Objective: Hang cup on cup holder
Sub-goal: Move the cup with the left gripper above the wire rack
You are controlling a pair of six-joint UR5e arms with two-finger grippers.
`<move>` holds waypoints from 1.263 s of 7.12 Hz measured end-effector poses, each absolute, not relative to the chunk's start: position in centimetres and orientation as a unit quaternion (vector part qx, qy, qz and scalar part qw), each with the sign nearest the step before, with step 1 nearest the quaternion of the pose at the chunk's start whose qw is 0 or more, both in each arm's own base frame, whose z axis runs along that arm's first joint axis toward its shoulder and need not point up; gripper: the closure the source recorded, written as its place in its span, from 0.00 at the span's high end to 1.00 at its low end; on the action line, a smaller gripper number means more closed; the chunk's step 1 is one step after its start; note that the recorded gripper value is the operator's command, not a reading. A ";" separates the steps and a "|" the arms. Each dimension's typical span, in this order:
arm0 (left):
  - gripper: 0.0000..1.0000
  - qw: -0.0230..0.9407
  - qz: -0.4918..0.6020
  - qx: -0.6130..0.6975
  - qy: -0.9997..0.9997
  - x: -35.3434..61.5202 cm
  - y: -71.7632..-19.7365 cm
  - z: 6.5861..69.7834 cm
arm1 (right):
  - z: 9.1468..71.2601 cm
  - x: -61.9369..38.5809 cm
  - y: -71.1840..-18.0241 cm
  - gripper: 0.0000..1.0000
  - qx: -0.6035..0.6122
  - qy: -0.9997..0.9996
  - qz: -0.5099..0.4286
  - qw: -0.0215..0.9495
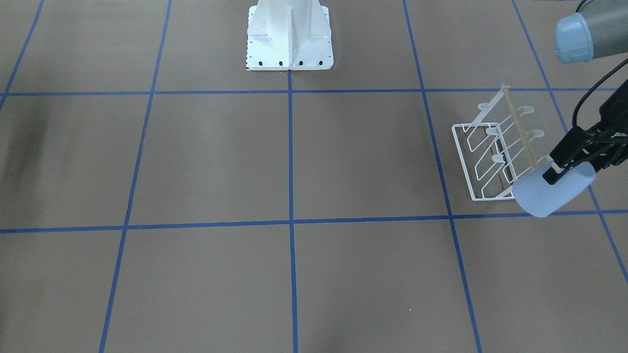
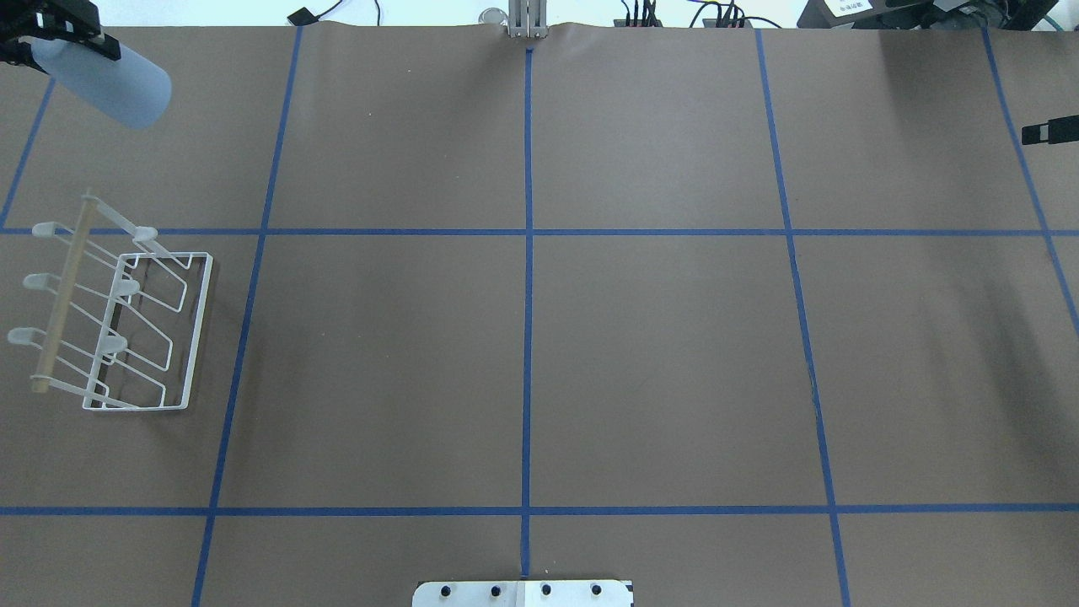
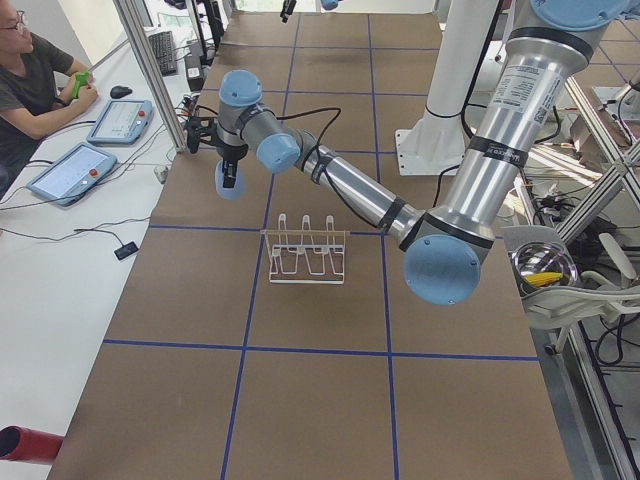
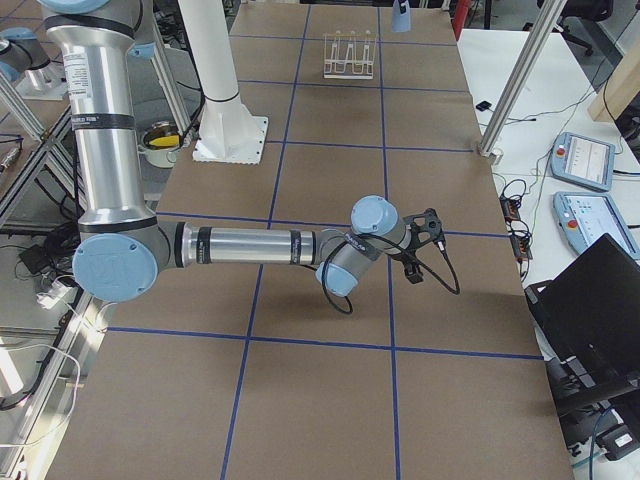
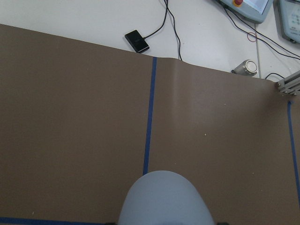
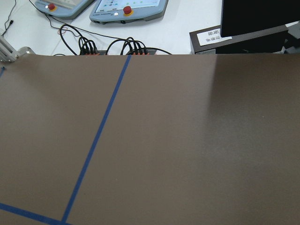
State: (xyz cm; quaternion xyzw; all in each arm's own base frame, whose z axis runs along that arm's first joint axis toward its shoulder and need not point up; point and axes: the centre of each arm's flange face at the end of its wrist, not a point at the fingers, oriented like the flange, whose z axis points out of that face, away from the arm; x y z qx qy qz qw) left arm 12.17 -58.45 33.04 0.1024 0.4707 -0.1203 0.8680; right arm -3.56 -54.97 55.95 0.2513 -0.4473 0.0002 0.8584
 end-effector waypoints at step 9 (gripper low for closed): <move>0.00 0.926 -0.045 0.032 0.374 17.3 -49.6 33.2 | 53.1 -2.3 -54.7 1.00 0.178 -0.423 -0.057 0.887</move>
